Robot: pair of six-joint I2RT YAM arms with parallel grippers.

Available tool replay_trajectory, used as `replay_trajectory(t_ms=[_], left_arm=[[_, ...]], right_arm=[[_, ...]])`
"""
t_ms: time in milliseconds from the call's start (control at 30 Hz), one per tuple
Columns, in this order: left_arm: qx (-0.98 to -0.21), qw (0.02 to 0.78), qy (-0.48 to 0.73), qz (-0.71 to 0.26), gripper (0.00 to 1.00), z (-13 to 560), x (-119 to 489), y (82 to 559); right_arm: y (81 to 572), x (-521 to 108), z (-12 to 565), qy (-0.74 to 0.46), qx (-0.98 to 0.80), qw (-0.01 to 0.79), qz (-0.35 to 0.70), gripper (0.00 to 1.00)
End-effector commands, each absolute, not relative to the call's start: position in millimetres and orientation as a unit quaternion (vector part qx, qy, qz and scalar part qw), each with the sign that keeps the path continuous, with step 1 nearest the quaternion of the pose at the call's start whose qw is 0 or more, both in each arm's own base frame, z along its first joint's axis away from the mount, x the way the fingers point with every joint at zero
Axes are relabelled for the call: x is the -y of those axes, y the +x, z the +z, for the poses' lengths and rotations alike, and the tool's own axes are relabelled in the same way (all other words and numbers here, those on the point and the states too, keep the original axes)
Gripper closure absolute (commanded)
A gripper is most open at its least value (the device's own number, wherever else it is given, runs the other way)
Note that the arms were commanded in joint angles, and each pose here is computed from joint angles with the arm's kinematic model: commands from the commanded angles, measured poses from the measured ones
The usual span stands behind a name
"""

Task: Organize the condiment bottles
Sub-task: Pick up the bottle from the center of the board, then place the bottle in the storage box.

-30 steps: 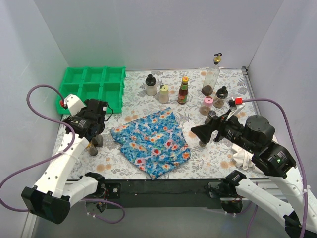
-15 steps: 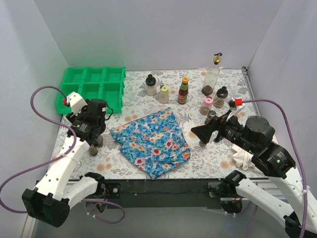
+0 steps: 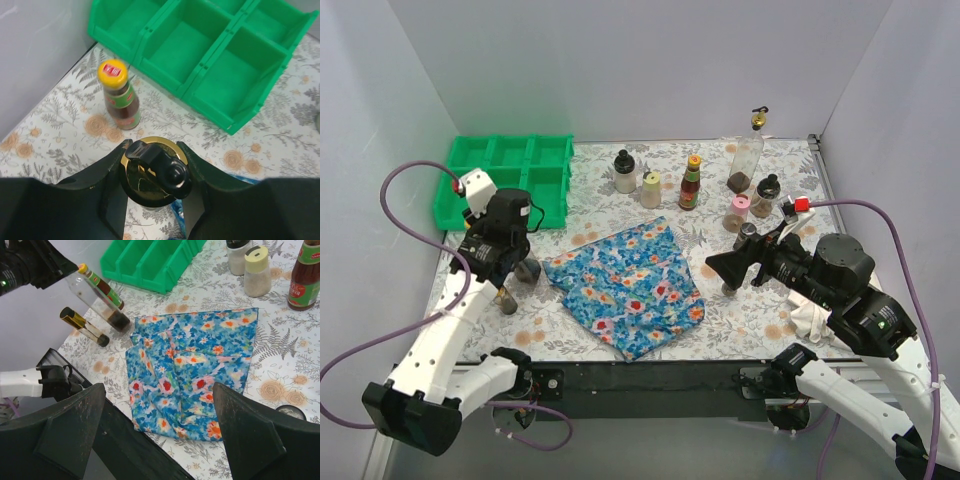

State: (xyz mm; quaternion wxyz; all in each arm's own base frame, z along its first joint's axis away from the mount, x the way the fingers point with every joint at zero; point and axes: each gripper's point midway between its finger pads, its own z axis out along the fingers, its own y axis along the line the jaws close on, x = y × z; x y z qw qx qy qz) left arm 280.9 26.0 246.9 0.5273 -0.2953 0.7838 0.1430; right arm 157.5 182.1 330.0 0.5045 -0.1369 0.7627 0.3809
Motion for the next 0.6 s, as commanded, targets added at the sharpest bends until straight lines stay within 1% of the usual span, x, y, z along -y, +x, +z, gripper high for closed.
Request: replay_trajectory(t_ms=[0, 67, 100, 167, 333, 400, 533, 567], left_arm=[[-0.744, 0.596, -0.29, 0.084, 1.0, 334.6, -10.4, 314.2], [-0.749, 0.602, -0.267, 0.071, 1.0, 350.8, -1.7, 326.2], [-0.746, 0.611, -0.258, 0.059, 1.0, 368.2, 6.4, 340.0], [-0.751, 0.616, -0.233, 0.05, 1.0, 383.2, 17.2, 356.2], [-0.728, 0.646, -0.211, 0.086, 1.0, 423.3, 21.2, 401.1], [-0.719, 0.663, -0.186, 0.1, 1.0, 426.8, 25.2, 428.5], [-0.717, 0.67, -0.171, 0.084, 1.0, 427.3, 31.8, 478.7], [-0.718, 0.67, -0.171, 0.082, 1.0, 426.7, 34.5, 498.1]], right_arm=[[161.8, -182.4, 340.1, -0.137, -0.745, 0.527, 0.385, 0.04], [161.8, -182.9, 341.2, -0.137, -0.744, 0.528, 0.387, 0.04], [161.9, -182.9, 340.6, -0.137, -0.744, 0.528, 0.386, 0.04], [163.0, -182.1, 340.5, -0.134, -0.745, 0.529, 0.384, 0.04], [166.0, -180.5, 340.6, -0.132, -0.745, 0.534, 0.377, 0.04], [168.2, -179.9, 342.0, -0.13, -0.744, 0.539, 0.373, 0.04], [173.7, -178.4, 341.0, -0.132, -0.743, 0.548, 0.36, 0.04], [175.4, -178.6, 338.9, -0.132, -0.745, 0.548, 0.357, 0.04]])
